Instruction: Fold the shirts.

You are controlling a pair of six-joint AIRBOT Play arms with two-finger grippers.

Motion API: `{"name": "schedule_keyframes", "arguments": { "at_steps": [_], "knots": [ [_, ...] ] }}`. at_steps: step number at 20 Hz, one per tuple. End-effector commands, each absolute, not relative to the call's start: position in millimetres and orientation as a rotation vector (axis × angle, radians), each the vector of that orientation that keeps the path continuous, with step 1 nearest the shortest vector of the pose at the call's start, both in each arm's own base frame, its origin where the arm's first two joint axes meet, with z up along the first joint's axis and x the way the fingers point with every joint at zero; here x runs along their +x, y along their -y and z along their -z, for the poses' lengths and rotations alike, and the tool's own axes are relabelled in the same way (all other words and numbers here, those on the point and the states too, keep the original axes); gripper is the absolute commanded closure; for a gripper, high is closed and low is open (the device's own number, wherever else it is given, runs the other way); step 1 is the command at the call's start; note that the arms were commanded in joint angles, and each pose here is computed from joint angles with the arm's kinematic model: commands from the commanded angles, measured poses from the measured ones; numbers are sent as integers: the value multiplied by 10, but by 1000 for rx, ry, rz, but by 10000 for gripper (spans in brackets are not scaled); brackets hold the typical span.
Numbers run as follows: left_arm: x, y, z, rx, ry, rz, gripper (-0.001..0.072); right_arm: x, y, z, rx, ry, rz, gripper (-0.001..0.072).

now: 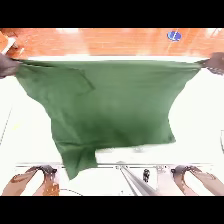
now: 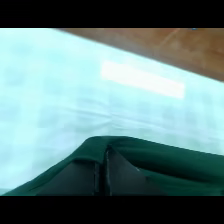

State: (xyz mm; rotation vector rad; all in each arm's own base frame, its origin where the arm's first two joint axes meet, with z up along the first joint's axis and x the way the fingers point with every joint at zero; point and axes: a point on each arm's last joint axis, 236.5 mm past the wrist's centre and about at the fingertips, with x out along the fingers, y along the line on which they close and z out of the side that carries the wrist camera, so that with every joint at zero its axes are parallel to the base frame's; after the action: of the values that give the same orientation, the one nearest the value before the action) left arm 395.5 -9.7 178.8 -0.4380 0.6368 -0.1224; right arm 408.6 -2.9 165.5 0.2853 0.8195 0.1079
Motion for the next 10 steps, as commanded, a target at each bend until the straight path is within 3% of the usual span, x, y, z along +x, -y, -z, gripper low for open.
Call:
{"name": "schedule_keyframes", "arguments": {
  "at_steps": [1, 5, 10],
  "knots": [
    [4636, 273, -1031, -476, -685, 104, 687, 4798, 55, -838, 383, -890, -128, 691],
    [5090, 452, -393, -547, -729, 54, 687, 5407, 103, -336, 496, -948, -116, 690],
    [5160, 491, 43, -551, -814, 41, 687, 5625, 101, -27, 550, -1013, -113, 691]
  ]
}}
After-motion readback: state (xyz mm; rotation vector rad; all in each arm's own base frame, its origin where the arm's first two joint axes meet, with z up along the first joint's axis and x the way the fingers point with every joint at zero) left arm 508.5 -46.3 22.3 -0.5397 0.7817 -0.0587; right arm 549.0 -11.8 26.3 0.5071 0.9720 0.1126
